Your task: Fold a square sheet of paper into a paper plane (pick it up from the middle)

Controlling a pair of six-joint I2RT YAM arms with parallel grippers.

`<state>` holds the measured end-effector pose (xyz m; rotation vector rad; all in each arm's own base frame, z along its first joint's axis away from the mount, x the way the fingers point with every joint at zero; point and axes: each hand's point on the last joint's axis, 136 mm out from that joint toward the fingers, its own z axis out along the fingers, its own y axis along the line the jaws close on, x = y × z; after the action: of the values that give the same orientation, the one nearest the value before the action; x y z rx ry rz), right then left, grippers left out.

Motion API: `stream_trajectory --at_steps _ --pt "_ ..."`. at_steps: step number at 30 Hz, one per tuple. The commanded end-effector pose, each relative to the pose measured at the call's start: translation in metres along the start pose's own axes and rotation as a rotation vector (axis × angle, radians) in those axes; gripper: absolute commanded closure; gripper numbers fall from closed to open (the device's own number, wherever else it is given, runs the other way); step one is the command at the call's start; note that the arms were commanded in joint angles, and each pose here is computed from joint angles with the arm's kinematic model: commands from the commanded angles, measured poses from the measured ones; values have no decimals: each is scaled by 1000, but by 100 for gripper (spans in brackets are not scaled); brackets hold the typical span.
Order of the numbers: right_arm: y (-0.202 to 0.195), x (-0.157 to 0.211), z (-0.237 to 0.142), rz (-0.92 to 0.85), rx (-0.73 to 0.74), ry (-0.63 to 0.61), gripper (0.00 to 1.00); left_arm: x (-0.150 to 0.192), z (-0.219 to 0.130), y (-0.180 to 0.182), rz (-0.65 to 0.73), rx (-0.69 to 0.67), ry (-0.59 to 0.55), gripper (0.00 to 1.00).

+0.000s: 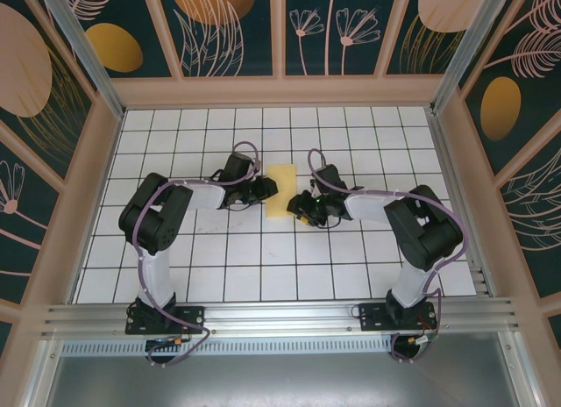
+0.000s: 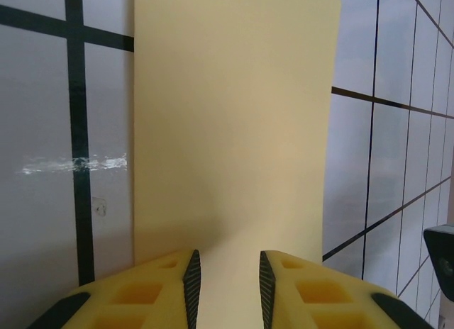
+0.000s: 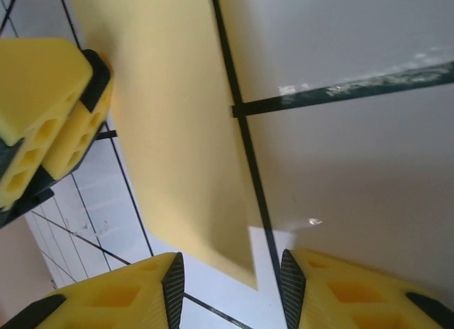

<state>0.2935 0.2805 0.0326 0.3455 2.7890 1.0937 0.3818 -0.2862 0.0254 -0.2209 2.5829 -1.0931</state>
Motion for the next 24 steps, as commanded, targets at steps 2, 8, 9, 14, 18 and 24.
stream_trajectory --at_steps 2,8,9,14,18,24 --pt "17 -6 1 -7 -69 -19 59 6 5 14 -23 -43 17 68" --pt "25 -15 -7 39 -117 -91 74 6 2 9 -23 -32 25 68" --pt "26 -18 -10 49 -120 -108 77 5 1 7 -19 -29 24 68" --pt "24 -24 -13 87 -105 -132 94 -5 -8 -17 23 25 12 68" --pt "16 -21 -10 93 -48 -90 100 -21 -20 -43 79 80 -28 67" --pt "-2 3 -14 10 43 46 100 -32 -18 -52 117 97 -42 67"
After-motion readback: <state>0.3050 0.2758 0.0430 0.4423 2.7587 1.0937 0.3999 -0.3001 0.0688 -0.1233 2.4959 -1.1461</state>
